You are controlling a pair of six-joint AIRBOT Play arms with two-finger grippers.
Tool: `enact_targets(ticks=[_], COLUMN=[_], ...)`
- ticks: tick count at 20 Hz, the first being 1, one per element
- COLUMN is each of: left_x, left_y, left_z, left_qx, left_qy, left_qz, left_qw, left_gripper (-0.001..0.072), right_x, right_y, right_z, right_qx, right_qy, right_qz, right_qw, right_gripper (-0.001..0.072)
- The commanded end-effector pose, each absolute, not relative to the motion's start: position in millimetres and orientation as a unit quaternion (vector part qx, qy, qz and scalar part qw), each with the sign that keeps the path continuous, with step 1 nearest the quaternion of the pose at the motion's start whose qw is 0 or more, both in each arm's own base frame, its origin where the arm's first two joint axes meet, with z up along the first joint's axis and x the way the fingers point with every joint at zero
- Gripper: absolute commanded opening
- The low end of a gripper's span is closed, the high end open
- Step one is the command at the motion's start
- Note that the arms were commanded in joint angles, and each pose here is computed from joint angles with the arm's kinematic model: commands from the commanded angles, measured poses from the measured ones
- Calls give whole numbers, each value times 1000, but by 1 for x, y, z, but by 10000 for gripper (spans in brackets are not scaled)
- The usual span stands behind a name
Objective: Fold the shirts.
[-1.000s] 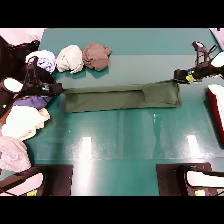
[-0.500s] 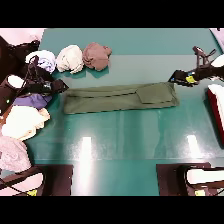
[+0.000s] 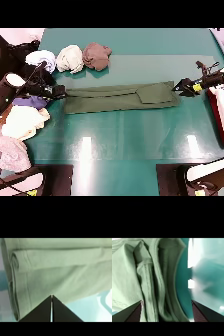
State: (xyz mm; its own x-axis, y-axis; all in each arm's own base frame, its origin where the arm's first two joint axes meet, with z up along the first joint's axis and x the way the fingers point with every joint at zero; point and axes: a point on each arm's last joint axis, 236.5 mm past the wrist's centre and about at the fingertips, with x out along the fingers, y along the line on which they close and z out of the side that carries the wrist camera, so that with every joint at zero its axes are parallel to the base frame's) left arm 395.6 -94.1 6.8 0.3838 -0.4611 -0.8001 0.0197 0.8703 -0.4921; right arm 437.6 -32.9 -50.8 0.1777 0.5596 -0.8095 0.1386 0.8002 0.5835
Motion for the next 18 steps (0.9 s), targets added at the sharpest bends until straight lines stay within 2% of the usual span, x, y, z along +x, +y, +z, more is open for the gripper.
enact_targets(ticks=[1, 8, 9, 10, 12, 13, 16, 18], left_x=[384, 385, 386, 386, 385, 386, 398, 405], left_y=[-103, -106, -106, -108, -116, -124, -159, -193], left_z=[7, 9, 10, 10, 10, 11, 22, 28], left_qx=[-214, -224, -226, -226, -219, -216, -200, -188], left_qy=[553, 549, 548, 548, 549, 544, 515, 521], left_qz=[-165, -168, -168, -169, -177, -180, -204, -233], left_qw=[788, 787, 788, 788, 787, 790, 808, 799], left_gripper=[23, 22, 22, 22, 21, 21, 20, 20], right_x=[442, 439, 440, 441, 442, 441, 444, 446], right_y=[-11, 13, 14, 16, 17, 18, 19, 29], right_z=[-63, -72, -73, -73, -72, -71, -49, -20], right_qx=[326, 308, 301, 296, 287, 281, 263, 240], right_qy=[614, 623, 622, 619, 615, 612, 597, 579], right_qz=[207, 244, 248, 253, 262, 267, 274, 283], right_qw=[688, 676, 679, 682, 687, 689, 707, 726], right_gripper=[707, 692, 646, 515, 135, 22, 21, 19])
